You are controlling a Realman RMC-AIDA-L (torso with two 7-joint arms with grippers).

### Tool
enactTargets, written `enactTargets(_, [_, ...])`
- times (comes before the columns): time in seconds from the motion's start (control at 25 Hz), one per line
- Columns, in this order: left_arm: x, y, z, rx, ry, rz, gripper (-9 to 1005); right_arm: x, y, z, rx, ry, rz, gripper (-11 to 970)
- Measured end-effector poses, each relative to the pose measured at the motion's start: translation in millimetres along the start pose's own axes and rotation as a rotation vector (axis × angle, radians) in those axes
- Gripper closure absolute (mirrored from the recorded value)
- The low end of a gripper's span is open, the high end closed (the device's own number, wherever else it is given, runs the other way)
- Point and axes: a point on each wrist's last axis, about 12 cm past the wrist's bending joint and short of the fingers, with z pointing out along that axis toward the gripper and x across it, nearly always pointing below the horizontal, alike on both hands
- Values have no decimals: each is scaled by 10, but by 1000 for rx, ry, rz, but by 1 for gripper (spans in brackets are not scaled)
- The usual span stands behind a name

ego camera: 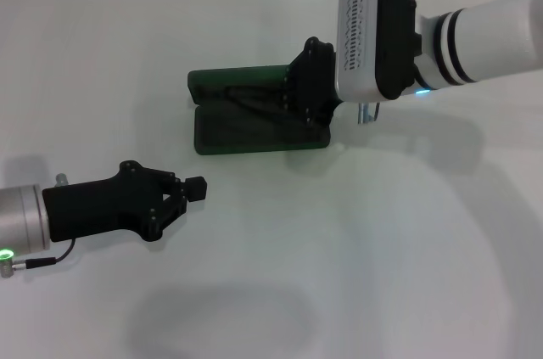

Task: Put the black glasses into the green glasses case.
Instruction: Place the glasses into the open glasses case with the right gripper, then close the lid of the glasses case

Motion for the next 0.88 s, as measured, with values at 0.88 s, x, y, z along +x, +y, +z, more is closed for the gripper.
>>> enactTargets(0.88, [-5,-38,21,24,-12,-4,945,-63,0,53,28,-1,-23,828])
